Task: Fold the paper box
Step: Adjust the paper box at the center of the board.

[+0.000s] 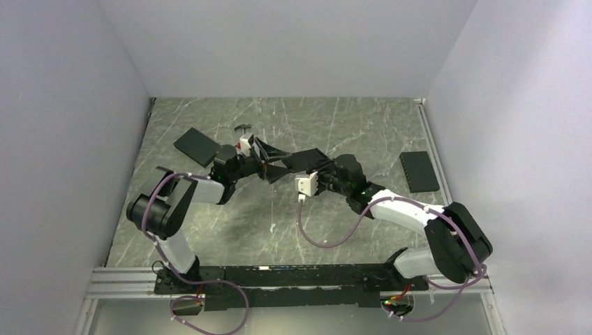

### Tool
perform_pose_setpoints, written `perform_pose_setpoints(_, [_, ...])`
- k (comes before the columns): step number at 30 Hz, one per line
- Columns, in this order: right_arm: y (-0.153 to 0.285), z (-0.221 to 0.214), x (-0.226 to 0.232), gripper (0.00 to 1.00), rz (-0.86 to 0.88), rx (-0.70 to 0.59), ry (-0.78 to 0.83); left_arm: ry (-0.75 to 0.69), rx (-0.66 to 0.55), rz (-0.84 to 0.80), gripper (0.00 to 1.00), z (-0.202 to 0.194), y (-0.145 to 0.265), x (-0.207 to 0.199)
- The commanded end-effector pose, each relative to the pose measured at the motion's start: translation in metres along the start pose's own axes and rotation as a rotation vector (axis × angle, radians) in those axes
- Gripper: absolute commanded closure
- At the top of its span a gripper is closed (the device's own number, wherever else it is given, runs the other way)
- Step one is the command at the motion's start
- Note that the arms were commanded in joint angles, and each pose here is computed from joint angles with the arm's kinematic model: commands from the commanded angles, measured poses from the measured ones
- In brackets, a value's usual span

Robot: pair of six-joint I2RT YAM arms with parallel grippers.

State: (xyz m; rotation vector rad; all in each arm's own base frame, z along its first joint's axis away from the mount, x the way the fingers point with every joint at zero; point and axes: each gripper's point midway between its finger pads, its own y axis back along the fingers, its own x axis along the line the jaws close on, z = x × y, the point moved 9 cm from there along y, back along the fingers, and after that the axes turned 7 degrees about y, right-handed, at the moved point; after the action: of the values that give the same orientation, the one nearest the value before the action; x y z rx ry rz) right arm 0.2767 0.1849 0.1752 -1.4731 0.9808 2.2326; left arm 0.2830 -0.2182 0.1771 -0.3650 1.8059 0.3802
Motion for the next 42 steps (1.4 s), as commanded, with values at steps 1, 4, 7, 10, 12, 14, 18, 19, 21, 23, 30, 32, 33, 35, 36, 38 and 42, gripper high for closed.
perform_pose_setpoints(1, [0.005,0.001,-0.026,0.82,-0.045,-0.024,-0.173,-0.072,-0.012,-0.001,0.22,-0.008,0.015,-0.001])
perform_pose_setpoints(4, [0.006,-0.001,-0.034,0.84,-0.055,-0.037,-0.276,-0.062,-0.010,-0.012,0.20,-0.010,0.019,0.004])
perform_pose_setpoints(7, [0.008,-0.006,-0.039,0.85,-0.041,-0.064,-0.368,-0.082,-0.022,-0.041,0.16,-0.011,0.024,0.003])
perform_pose_setpoints(10, [0.014,-0.013,-0.040,0.85,-0.024,-0.080,-0.437,-0.157,-0.077,-0.059,0.14,-0.004,0.038,-0.008])
perform_pose_setpoints(12, [0.020,-0.018,-0.042,0.85,-0.003,-0.102,-0.534,-0.277,-0.155,-0.057,0.13,0.005,0.050,-0.022])
perform_pose_setpoints(14, [0.026,-0.023,-0.046,0.85,0.029,-0.139,-0.670,-0.497,-0.232,-0.006,0.13,0.006,0.058,-0.042])
perform_pose_setpoints(18, [0.035,-0.026,-0.052,0.87,0.157,-0.235,-0.983,-0.907,-0.359,0.120,0.01,-0.002,0.080,-0.076])
perform_pose_setpoints(19, [0.037,-0.025,-0.053,0.87,0.190,-0.255,-1.051,-0.970,-0.394,0.123,0.01,-0.003,0.085,-0.079])
perform_pose_setpoints(21, [0.038,-0.023,-0.054,0.87,0.251,-0.297,-1.173,-1.050,-0.423,0.089,0.01,-0.007,0.092,-0.081])
perform_pose_setpoints(23, [0.039,-0.021,-0.055,0.88,0.305,-0.339,-1.287,-1.161,-0.354,0.017,0.01,-0.010,0.090,-0.078])
perform_pose_setpoints(30, [0.044,-0.013,-0.054,0.88,0.448,-0.516,-1.568,-1.307,-0.145,-0.155,0.01,-0.011,0.078,-0.047])
perform_pose_setpoints(32, [0.044,-0.011,-0.053,0.88,0.463,-0.546,-1.607,-1.317,-0.150,-0.177,0.01,-0.011,0.078,-0.037])
perform_pose_setpoints(33, [0.044,-0.010,-0.054,0.88,0.457,-0.566,-1.608,-1.309,-0.140,-0.178,0.01,-0.011,0.077,-0.033])
perform_pose_setpoints(35, [0.043,-0.008,-0.052,0.89,0.484,-0.594,-1.669,-1.295,-0.115,-0.195,0.00,-0.014,0.070,-0.031])
perform_pose_setpoints(36, [0.043,-0.008,-0.051,0.89,0.497,-0.605,-1.691,-1.294,-0.106,-0.212,0.00,-0.015,0.066,-0.030])
perform_pose_setpoints(38, [0.040,-0.009,-0.051,0.89,0.514,-0.620,-1.724,-1.263,-0.094,-0.243,0.00,-0.017,0.060,-0.030])
perform_pose_setpoints(42, [0.038,-0.008,-0.052,0.90,0.541,-0.648,-1.767,-1.221,-0.066,-0.324,0.01,-0.021,0.045,-0.031])
